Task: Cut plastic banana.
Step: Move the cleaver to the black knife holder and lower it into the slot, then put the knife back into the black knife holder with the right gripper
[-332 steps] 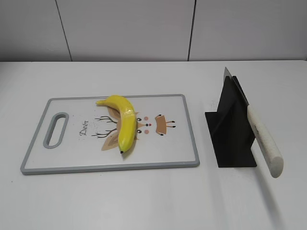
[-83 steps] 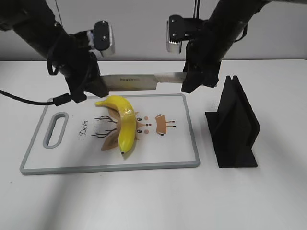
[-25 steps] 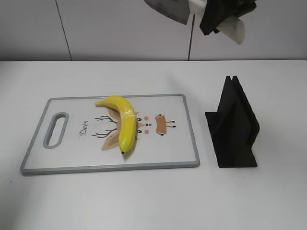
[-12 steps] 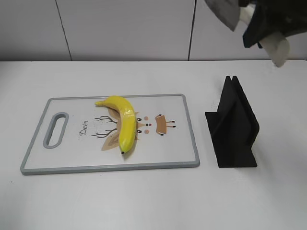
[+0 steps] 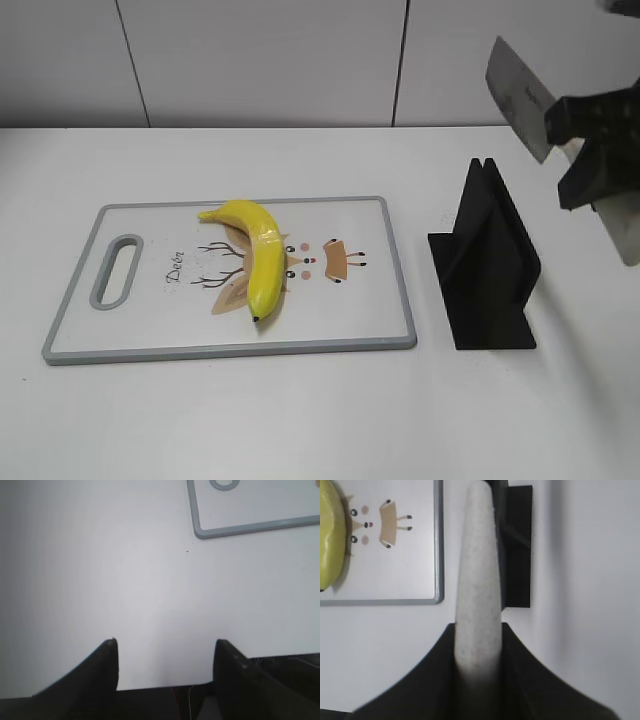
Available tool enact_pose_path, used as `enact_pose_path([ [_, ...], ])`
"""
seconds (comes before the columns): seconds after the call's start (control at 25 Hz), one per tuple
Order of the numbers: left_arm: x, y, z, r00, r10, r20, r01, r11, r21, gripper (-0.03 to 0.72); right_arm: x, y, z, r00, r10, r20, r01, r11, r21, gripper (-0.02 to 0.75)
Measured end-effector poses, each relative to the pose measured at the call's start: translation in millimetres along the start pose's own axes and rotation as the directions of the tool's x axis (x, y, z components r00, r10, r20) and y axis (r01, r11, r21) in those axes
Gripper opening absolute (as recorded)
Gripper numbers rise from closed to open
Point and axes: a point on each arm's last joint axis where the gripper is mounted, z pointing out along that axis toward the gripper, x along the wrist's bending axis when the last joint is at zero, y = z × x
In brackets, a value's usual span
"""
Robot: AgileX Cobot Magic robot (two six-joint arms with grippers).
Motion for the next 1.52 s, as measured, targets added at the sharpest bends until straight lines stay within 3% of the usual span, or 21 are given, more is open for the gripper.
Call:
enact_pose_path([
  [0.36, -10.0, -34, -23, 0.998, 0.020, -0.055, -0.033, 0.966, -0.255, 0.553, -5, -10, 10, 1.000, -0.018, 0.016, 0.017, 0.999, 0.039, 0.168],
  [0.68, -18.6, -61, -42, 0.995, 0.028, -0.098, -0.070, 0.887, -0.456, 0.544, -4, -8, 18, 0.999, -0.046, 0.017, 0.046, 0.998, 0.044, 0.168],
  [1.52, -19.1, -63, -44, 0.996, 0.006, -0.092, -0.048, 0.881, -0.470, 0.516, -7, -8, 58, 0.997, -0.048, 0.059, 0.038, 0.987, 0.153, 0.167],
])
